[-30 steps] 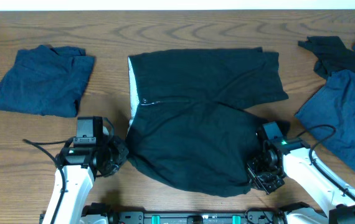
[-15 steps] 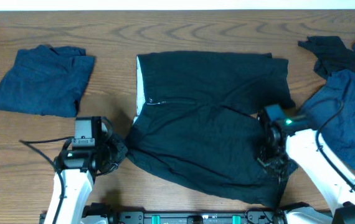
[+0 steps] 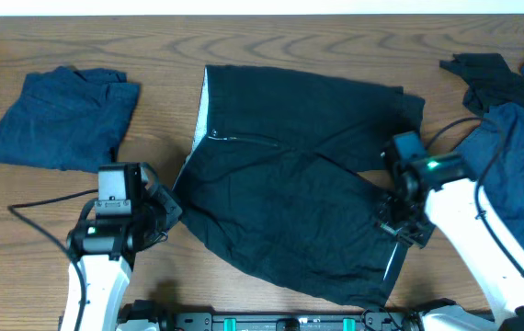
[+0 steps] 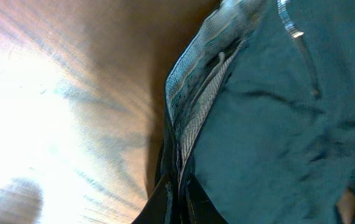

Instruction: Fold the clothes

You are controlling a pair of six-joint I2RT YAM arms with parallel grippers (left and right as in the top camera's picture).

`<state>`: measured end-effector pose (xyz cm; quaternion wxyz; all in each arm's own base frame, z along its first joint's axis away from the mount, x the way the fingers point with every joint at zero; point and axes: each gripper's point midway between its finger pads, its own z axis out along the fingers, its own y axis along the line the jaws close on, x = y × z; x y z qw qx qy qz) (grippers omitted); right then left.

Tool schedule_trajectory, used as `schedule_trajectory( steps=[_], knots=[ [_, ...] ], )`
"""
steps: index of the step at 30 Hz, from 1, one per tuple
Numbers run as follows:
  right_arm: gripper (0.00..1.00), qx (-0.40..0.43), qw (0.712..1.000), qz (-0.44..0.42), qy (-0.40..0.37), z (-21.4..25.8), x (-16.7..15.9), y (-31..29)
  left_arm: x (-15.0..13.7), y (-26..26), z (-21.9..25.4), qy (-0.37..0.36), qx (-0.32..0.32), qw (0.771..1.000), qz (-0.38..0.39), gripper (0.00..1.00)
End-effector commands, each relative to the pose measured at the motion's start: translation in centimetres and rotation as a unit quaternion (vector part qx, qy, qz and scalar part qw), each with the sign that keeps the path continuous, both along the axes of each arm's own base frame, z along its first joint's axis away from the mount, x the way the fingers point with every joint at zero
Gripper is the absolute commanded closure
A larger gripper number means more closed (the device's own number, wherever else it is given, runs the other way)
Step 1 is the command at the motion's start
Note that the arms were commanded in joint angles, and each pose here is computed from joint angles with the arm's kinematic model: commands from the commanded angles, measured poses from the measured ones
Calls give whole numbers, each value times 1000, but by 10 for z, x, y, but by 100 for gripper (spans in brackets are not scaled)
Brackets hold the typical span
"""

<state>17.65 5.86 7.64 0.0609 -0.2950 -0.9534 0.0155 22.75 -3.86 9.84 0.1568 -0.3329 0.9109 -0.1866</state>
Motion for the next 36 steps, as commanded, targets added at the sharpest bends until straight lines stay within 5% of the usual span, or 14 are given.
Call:
schedule_trajectory(
  steps=[1,4,7,13,26,36],
  knots=[
    [71,24,999,33,23,-16,-18,17,-3,4,-11,33,11,999,0,94],
    [73,26,999,12,18,-33,-22,21,-9,4,-22,67,10,998,-1,94],
    [98,38,999,-4,-24,-50,-5,24,-13,4,-31,91,10,996,-1,94],
    [99,76,986,41,-140,-58,50,38,-14,4,-42,117,9,993,-2,94],
    [99,31,996,26,-81,-114,53,23,-5,4,-60,128,9,992,-1,94],
    [99,7,978,-10,-208,-91,143,-19,27,3,-53,61,11,998,-1,94]
  ],
)
